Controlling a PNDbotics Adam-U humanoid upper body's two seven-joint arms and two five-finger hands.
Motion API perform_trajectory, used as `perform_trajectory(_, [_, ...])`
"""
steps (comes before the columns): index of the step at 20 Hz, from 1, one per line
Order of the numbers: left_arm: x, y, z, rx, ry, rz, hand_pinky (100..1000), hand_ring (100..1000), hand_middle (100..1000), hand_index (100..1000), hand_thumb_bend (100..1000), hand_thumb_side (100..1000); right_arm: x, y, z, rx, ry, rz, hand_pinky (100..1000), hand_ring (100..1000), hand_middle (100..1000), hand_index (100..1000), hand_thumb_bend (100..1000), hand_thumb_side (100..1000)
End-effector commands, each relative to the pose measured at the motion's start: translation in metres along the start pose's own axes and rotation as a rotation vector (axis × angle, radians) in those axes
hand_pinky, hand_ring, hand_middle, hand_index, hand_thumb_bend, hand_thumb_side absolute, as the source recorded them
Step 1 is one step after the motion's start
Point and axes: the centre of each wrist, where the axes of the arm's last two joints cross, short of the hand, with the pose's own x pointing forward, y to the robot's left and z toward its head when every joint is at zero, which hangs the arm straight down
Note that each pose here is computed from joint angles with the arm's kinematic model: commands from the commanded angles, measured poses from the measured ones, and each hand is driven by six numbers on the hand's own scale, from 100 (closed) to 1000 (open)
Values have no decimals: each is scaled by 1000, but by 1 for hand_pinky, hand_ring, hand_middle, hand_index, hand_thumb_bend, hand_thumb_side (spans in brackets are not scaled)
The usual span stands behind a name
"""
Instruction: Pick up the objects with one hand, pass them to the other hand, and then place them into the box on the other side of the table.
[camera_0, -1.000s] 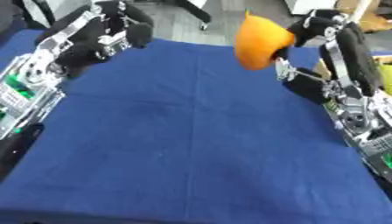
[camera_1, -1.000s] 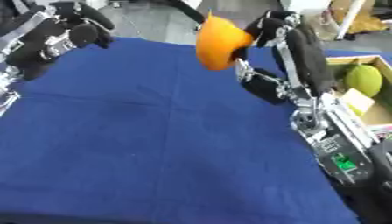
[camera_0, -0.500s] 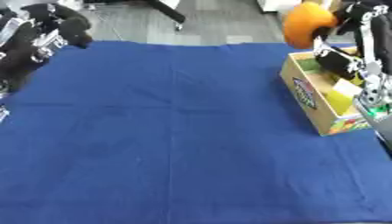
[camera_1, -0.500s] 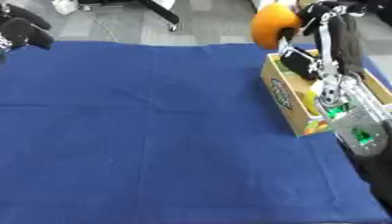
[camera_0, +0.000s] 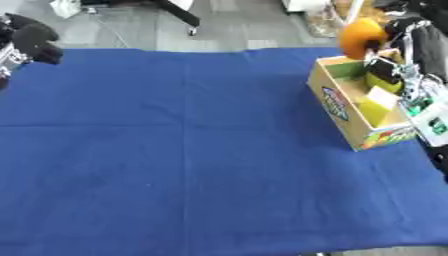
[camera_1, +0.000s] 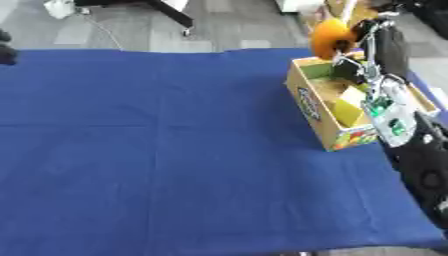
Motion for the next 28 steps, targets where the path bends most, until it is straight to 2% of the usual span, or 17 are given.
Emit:
perform_trajectory(1, [4,7,5,46,-29,-4,688,612,607,650,586,560,-27,-6,-6,41,38,98,696,612,625,608,157,199])
perform_trajectory(2, [1,7,7,61,-24,0,688,613,607,650,587,560,-32,-5,-5,61,55,118,703,625,648,680,241,269])
perform_trajectory(5, [-7,10,15,114,-15,19,688,614,610,653,588,561,-43,-4,0,103,113,153,720,660,697,787,495,441])
perform_trajectory(8, [-13,11,23,159,-6,29,690,621,619,657,591,562,-50,-10,4,123,142,139,754,716,767,861,594,529])
perform_trajectory(9, [-15,11,25,173,-5,28,690,621,619,658,591,562,-51,-14,5,121,143,128,755,719,770,862,596,534])
perform_trajectory(11, [-17,13,29,198,-6,21,692,633,634,669,590,564,-52,-23,7,83,142,90,757,738,791,860,579,560])
perform_trajectory(14, [-20,14,34,233,-10,3,693,639,643,676,591,563,-45,-39,15,-52,125,-8,749,734,786,819,481,493])
perform_trajectory(19, [-26,16,41,297,-9,-7,693,640,642,677,587,562,-17,-58,42,-269,74,-251,739,715,770,783,307,407])
perform_trajectory(24, [-29,15,43,351,-12,1,692,635,631,672,582,559,15,-72,76,-433,0,-515,710,678,734,760,227,389])
perform_trajectory(28, [-30,13,44,404,-26,0,690,628,623,668,578,549,36,-73,102,-480,-53,-644,703,666,722,753,192,384])
